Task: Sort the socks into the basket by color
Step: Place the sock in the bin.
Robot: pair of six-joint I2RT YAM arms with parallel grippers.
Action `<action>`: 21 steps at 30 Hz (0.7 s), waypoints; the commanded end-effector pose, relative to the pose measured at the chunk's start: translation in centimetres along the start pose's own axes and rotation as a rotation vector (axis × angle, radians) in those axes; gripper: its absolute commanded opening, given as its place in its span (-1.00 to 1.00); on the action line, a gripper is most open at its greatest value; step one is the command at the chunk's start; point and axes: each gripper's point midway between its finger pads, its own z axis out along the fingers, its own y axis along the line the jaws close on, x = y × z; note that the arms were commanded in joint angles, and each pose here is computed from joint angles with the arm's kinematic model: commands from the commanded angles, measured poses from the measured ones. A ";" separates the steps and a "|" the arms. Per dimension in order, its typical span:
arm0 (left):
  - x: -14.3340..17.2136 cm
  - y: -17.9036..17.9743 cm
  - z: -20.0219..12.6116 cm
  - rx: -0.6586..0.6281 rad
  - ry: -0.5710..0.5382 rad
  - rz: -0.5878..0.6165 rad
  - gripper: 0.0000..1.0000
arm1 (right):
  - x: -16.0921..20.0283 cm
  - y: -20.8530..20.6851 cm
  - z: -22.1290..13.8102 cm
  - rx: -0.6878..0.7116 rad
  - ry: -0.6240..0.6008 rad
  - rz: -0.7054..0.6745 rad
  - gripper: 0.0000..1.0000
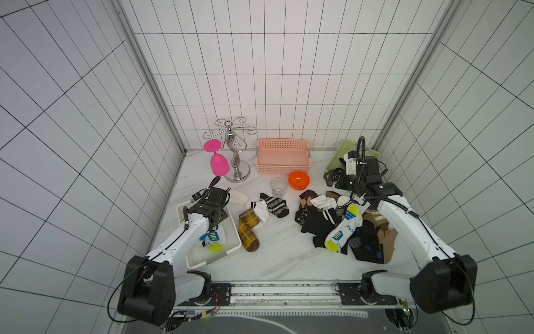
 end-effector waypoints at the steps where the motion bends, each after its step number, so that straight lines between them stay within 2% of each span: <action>1: -1.9 -2.1 -2.0 0.073 -0.088 0.010 0.42 | 2.0 -0.4 0.9 -0.002 0.048 -0.005 0.99; 9: -2.4 -4.1 -3.7 0.151 -0.124 0.047 0.41 | 2.4 -0.2 1.3 -0.002 0.073 -0.013 0.99; 14: -3.9 -6.5 -7.0 0.278 -0.230 0.116 0.39 | 4.2 0.0 2.1 -0.014 0.139 -0.027 0.98; 17: -4.5 -8.2 -9.1 0.352 -0.283 0.156 0.40 | 5.7 0.7 2.8 -0.036 0.203 -0.047 0.87; 21: -4.2 -11.0 -11.4 0.430 -0.299 0.240 0.40 | 8.1 2.1 3.4 -0.060 0.289 -0.083 0.68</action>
